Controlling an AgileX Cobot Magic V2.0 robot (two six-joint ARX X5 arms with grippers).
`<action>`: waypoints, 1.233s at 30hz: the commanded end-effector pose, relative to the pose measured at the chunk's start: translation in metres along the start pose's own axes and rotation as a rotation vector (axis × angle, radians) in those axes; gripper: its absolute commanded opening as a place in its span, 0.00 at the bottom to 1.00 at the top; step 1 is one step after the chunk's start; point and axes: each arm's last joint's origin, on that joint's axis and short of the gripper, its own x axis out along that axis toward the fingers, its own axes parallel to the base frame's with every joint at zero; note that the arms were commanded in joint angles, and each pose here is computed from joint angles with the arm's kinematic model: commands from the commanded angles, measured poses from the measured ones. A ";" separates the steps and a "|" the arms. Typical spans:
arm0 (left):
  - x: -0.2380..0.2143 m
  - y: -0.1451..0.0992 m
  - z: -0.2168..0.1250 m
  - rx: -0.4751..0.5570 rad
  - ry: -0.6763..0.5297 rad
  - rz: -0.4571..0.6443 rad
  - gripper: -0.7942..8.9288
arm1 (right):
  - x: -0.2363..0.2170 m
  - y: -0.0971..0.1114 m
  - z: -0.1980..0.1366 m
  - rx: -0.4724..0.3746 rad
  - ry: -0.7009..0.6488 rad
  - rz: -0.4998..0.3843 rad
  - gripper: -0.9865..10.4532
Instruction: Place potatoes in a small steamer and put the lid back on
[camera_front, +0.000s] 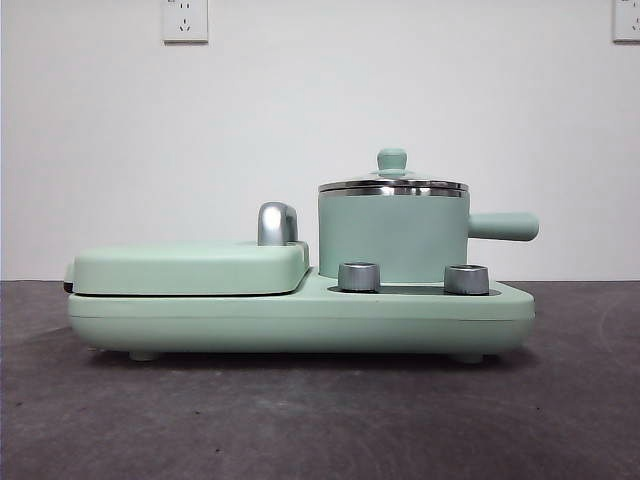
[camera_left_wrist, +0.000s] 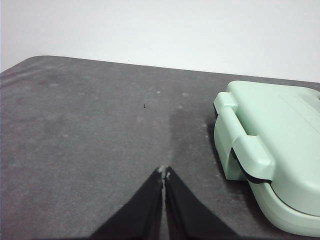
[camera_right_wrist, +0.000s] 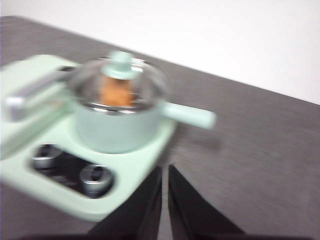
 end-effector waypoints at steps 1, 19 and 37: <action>0.002 0.001 -0.005 -0.002 0.007 0.004 0.09 | 0.008 -0.005 -0.031 0.024 -0.053 -0.078 0.10; 0.002 0.001 -0.005 -0.002 0.007 0.004 0.09 | 0.019 -0.012 -0.126 0.111 -0.079 -0.285 0.10; 0.002 0.001 -0.005 -0.002 0.007 0.004 0.09 | 0.019 -0.012 -0.126 0.113 -0.073 -0.296 0.10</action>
